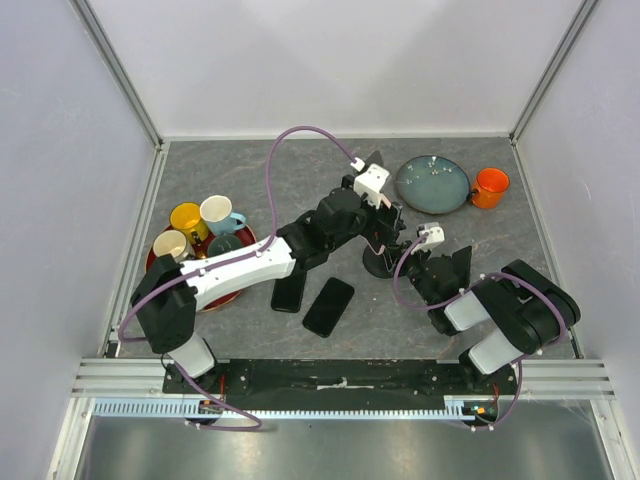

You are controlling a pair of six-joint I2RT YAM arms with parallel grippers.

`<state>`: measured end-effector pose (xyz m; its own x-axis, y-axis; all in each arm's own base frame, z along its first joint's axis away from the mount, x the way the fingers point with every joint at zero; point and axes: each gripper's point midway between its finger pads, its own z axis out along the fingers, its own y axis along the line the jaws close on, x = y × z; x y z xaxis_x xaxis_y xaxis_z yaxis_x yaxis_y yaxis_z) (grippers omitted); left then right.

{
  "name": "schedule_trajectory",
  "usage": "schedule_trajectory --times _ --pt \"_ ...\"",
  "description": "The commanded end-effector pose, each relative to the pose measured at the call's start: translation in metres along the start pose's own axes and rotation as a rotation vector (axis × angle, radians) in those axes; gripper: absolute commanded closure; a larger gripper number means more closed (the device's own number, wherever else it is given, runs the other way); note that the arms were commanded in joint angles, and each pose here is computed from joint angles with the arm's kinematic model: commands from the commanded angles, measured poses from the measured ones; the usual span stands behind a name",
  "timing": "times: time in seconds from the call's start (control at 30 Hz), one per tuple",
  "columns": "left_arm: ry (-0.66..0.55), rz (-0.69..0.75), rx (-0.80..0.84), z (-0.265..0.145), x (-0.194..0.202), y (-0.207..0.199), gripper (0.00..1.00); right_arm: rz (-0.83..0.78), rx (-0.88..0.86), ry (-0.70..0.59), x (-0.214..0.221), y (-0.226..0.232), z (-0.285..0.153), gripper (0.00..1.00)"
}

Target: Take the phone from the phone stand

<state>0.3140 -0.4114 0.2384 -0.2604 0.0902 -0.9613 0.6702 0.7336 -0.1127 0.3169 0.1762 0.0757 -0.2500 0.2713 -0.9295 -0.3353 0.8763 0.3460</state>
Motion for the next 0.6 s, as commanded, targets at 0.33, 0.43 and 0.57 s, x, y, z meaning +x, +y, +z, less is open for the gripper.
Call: schedule_trajectory --times 0.33,0.43,0.57 --pt "-0.041 0.016 0.056 -0.007 -0.011 0.001 0.06 0.038 -0.008 0.051 0.012 0.002 0.0 1.0" --pt "-0.032 0.001 0.077 -0.006 -0.008 -0.001 0.09 0.036 -0.012 0.056 0.013 0.003 -0.001 1.0" --pt "-0.03 -0.006 0.102 -0.004 -0.006 -0.005 0.23 0.036 -0.013 0.055 0.013 0.003 0.0 1.0"
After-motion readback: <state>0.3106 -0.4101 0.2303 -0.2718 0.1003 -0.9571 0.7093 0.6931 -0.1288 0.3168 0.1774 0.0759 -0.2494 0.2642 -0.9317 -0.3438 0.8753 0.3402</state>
